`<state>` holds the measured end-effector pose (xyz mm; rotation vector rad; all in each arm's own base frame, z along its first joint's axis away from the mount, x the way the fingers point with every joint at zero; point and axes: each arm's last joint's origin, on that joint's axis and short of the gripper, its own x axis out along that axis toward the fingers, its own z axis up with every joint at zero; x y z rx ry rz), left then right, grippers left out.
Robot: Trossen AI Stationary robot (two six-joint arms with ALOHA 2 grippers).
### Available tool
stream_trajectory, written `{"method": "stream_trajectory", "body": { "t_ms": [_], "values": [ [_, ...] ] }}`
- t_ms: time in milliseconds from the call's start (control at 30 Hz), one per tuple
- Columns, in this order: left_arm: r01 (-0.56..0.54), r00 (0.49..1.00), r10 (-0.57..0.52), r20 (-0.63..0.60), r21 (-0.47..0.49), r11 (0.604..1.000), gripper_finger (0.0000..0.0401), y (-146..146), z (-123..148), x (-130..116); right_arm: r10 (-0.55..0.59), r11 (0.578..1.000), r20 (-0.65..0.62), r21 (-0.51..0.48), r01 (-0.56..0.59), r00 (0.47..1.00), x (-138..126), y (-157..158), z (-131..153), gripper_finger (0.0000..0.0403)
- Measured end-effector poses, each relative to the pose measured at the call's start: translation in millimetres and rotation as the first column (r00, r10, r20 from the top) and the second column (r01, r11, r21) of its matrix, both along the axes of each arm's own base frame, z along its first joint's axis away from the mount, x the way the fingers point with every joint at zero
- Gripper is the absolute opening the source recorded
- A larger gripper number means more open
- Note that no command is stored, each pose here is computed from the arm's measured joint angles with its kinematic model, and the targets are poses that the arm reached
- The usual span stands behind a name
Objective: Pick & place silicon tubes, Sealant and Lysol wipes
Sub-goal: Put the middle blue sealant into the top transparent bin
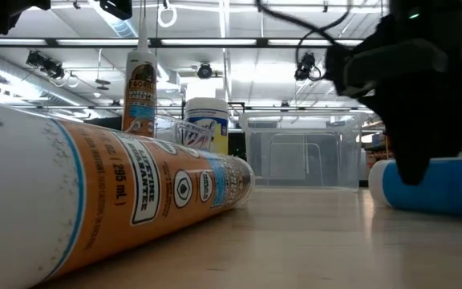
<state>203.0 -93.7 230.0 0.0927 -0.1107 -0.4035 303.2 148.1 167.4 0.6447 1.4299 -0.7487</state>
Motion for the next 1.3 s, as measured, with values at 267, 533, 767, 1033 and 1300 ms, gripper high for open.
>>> {"method": "stream_trajectory", "body": {
  "t_ms": [267, 533, 767, 1033, 1300],
  "values": [
    [0.001, 1.000, -0.001, -0.017, 0.001, 1.000, 0.0142, -0.1, -1.5, 0.1, 0.033, 0.997, 0.006, 0.074, -0.033, 0.999, 13.4, -21.9, -1.0, 0.0343],
    [0.001, 1.000, -0.001, -0.019, -0.008, 1.000, 0.0142, -0.1, -1.3, 0.1, 0.051, 0.995, 0.012, 0.086, -0.052, 0.999, 19.4, -28.9, -5.5, 0.0313],
    [0.002, 1.000, -0.002, -0.024, -0.015, 1.000, 0.0142, -0.1, -1.4, 0.2, 0.079, 0.987, 0.054, 0.136, -0.086, 0.995, 29.8, -31.0, -13.9, 0.0287],
    [-0.065, 0.996, 0.063, -0.059, -0.034, 0.997, 0.0142, 1.8, -3.8, 1.2, 0.094, 0.986, 0.021, 0.139, -0.096, 0.995, 29.7, -30.6, -21.3, 0.0255],
    [-0.067, 0.996, 0.064, -0.058, -0.035, 0.997, 0.0142, 1.7, -3.6, 1.0, 0.131, 0.979, 0.015, 0.154, -0.132, 0.991, 33.4, -30.5, -29.7, 0.0217]
  ]
}}
